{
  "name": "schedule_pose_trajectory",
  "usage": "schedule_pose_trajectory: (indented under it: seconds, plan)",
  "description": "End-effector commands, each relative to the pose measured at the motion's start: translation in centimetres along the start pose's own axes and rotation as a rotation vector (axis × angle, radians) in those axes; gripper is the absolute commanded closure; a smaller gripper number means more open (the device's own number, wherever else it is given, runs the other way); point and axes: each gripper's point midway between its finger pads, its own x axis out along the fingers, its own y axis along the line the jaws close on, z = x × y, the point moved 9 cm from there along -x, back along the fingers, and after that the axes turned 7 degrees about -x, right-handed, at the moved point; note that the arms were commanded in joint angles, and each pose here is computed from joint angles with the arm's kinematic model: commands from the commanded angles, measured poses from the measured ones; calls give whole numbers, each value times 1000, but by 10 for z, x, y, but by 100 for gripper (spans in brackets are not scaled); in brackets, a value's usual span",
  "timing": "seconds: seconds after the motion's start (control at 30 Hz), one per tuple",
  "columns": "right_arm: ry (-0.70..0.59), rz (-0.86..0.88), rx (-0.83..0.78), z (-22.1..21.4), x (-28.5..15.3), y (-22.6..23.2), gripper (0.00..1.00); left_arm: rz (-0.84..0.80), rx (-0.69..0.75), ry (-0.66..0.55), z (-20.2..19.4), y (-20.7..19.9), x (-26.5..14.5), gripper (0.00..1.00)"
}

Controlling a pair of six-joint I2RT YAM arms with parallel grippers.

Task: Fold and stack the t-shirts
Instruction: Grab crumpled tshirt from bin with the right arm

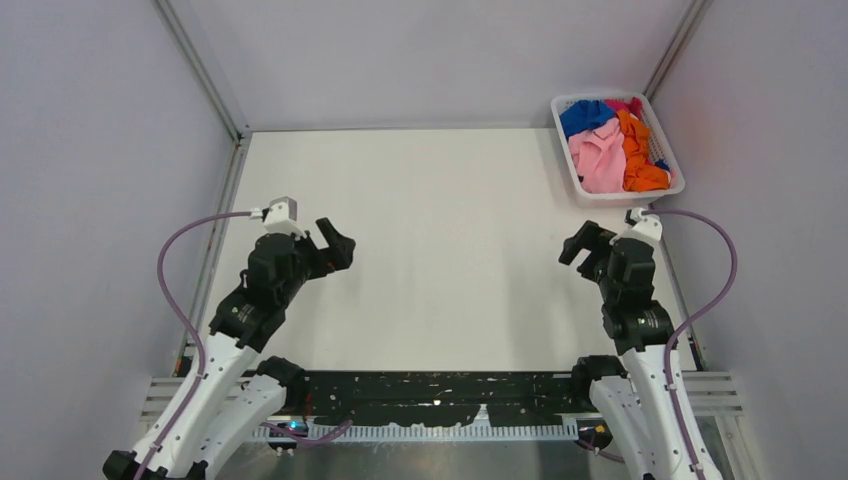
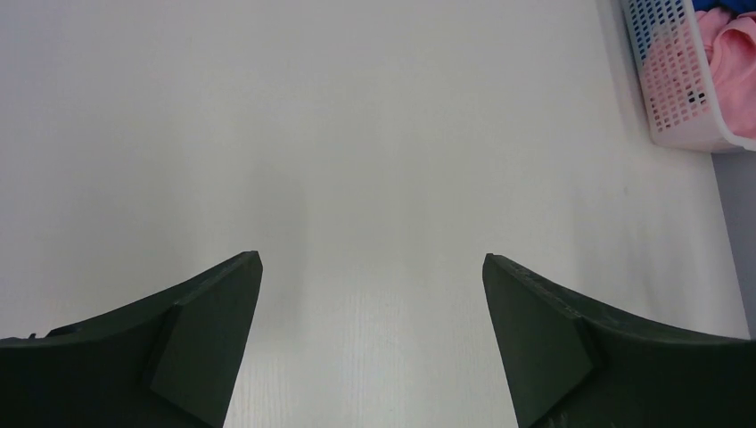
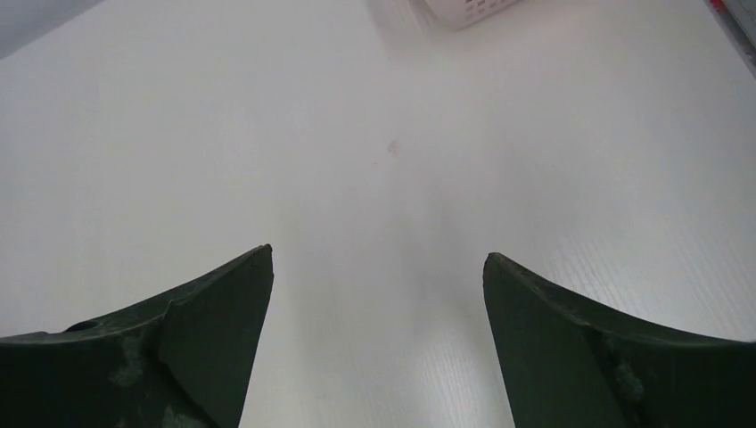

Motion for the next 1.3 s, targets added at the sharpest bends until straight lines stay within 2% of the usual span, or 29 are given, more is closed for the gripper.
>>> schedule_pose_trajectory:
  seconds: [0.0, 0.17, 0.23, 0.37, 0.67, 0.73, 0.87, 1.03, 1.13, 1.27]
  plan:
    - [-110, -41, 2, 28, -1, 1, 5, 32, 19, -30, 5, 1, -1, 1]
    - [-160, -77, -41, 60, 8, 6, 5, -15, 31, -35, 6, -3, 0, 1]
    - [-132, -190, -53, 73, 26, 3, 5, -56, 25, -45, 6, -6, 3, 1]
    - [-106, -278, -95, 104, 59, 8, 5, -169, 3, -28, -2, -14, 15, 1]
    - [28, -321, -93, 154, 160, -6, 4, -47, 20, -70, 1, -6, 34, 1]
    - [47, -323, -111, 160, 184, -8, 1, -36, 29, -69, 1, -5, 36, 1]
    - [77, -272, -146, 174, 237, -4, 11, -32, 40, -70, -1, -4, 44, 1]
    - [102, -207, -163, 174, 272, 2, 26, -24, 54, -45, -5, -3, 55, 1]
    - [121, -262, -159, 168, 287, -4, 34, -19, 66, -24, -6, -4, 60, 1]
    - [141, -325, -167, 156, 299, -12, 37, -9, 73, -18, -7, -3, 63, 1]
